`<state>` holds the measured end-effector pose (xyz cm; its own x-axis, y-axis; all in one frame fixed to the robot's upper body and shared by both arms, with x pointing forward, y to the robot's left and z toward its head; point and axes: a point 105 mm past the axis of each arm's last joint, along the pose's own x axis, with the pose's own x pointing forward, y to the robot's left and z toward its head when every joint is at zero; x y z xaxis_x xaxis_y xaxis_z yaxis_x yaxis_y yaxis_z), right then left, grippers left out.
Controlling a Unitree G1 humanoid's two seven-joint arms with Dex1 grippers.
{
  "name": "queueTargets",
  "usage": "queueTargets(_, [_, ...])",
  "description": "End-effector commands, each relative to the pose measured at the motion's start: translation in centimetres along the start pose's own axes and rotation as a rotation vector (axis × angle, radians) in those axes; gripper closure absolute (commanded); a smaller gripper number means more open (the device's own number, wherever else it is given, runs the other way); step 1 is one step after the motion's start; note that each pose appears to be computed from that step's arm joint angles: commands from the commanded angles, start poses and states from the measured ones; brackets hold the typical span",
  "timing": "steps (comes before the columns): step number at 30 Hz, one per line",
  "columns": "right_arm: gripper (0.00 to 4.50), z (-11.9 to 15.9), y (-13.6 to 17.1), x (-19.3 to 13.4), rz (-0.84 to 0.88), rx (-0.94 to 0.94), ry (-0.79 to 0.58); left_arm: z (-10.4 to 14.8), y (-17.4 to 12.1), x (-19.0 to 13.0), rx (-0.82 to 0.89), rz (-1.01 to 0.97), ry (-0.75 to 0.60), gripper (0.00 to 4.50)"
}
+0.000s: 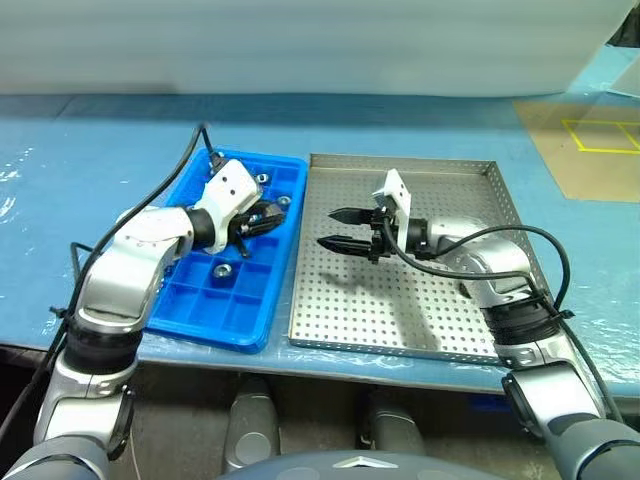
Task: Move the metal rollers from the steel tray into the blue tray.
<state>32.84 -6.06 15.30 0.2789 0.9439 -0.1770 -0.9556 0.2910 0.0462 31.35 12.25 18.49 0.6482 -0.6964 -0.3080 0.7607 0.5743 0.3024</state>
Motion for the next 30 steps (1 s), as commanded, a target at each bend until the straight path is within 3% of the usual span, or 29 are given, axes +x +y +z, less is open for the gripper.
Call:
queueTargets(1, [0.88,0.9,0.3,0.8,0.054,-0.056,-0.008,0.2,-0.6,-2.1,0.001,0.028,0.016,3.42])
queueTargets(6, [0.88,0.8,0.2,1.6,0.095,-0.065,0.002,-0.7,-0.6,-3.8,-0.047,0.114,0.046,3.42])
queueTargets(13, [0.88,1.1,0.2,3.0,0.156,-0.072,0.007,-0.9,-1.8,-5.8,-0.063,0.221,-0.011,3.42])
queueTargets(22, [0.88,0.9,0.5,4.2,0.233,-0.083,0.023,-3.6,-2.8,-8.6,-0.118,0.388,0.057,3.42])
queueTargets(30, [0.88,0.8,0.5,4.7,0.254,-0.091,0.033,-5.9,-2.8,-8.9,-0.167,0.493,0.104,3.42])
